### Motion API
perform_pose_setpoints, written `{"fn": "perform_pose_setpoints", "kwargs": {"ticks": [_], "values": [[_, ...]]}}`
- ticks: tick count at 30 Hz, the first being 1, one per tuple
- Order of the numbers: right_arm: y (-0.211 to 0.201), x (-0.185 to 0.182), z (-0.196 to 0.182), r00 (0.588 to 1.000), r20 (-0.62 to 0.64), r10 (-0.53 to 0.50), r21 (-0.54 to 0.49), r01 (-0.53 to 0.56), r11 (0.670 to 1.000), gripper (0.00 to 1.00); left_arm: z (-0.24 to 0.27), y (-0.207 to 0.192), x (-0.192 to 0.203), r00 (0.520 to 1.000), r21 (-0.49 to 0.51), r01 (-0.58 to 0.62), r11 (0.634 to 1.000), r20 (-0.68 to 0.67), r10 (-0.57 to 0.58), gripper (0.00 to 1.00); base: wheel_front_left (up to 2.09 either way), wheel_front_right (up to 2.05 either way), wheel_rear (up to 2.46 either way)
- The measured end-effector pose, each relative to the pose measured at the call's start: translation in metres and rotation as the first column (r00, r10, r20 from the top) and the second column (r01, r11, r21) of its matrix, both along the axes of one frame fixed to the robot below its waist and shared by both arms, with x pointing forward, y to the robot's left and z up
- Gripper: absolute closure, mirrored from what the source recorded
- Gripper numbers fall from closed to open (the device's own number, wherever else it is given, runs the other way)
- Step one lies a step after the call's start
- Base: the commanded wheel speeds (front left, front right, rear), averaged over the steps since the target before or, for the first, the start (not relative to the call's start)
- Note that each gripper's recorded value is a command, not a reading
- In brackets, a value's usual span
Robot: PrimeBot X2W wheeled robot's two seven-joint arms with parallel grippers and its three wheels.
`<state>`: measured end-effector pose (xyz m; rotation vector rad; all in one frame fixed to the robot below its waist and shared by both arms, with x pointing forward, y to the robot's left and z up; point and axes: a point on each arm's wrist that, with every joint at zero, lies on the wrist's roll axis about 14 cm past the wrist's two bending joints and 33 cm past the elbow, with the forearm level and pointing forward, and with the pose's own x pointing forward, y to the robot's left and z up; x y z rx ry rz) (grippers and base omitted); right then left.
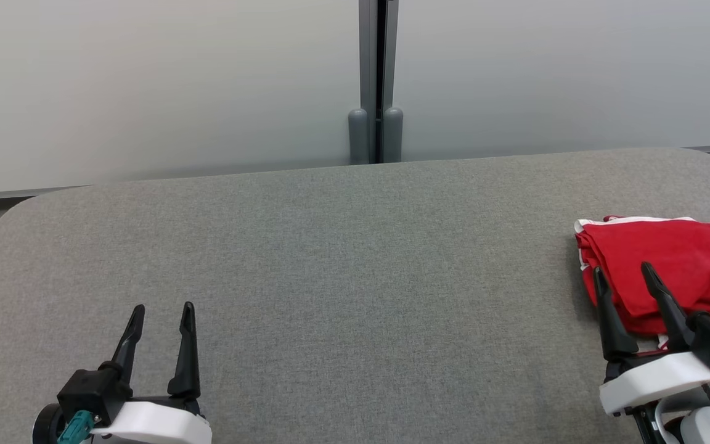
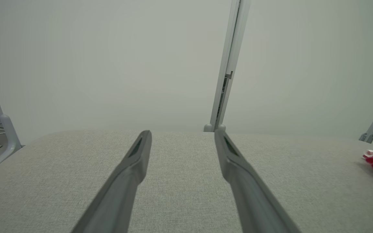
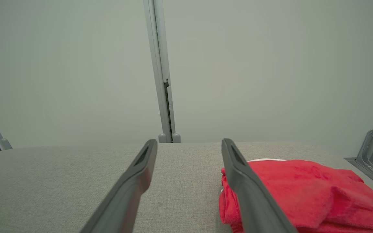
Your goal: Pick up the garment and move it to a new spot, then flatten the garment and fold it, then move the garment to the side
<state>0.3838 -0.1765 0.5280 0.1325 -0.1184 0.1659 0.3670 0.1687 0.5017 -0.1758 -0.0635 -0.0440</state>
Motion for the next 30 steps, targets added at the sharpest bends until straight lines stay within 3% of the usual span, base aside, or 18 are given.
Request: {"fn": "perform_pose_setpoints", "kwargs": {"ticks": [11, 12, 19, 30], "values": [[0.002, -0.001, -0.002, 1.0, -0.007, 0.004, 0.007, -0.004, 1.0, 0.0, -0.002, -0.002, 0.001, 1.0, -0.005, 0.008, 1.0, -0.007, -0.008, 0.0, 0.0, 0.0, 0.0], [0.002, -0.001, -0.002, 1.0, -0.008, 0.005, 0.007, -0.005, 1.0, 1.0, -0.004, -0.003, 0.001, 1.0, -0.016, 0.013, 1.0, -0.012, -0.013, 1.0, 0.0, 0.0, 0.0], [0.008, -0.014, -0.036, 0.993, -0.116, 0.001, 0.057, 0.006, 0.998, 1.0, -0.037, -0.004, -0.013, 0.992, -0.054, -0.001, 0.999, -0.126, -0.006, 1.0, 0.0, 0.0, 0.0], [-0.003, -0.011, -0.036, 0.986, -0.163, -0.032, 0.245, 0.072, 0.967, 1.0, -0.04, 0.006, -0.011, 0.986, -0.242, -0.062, 0.968, -0.167, 0.021, 1.0, 0.0, 0.0, 0.0]]}}
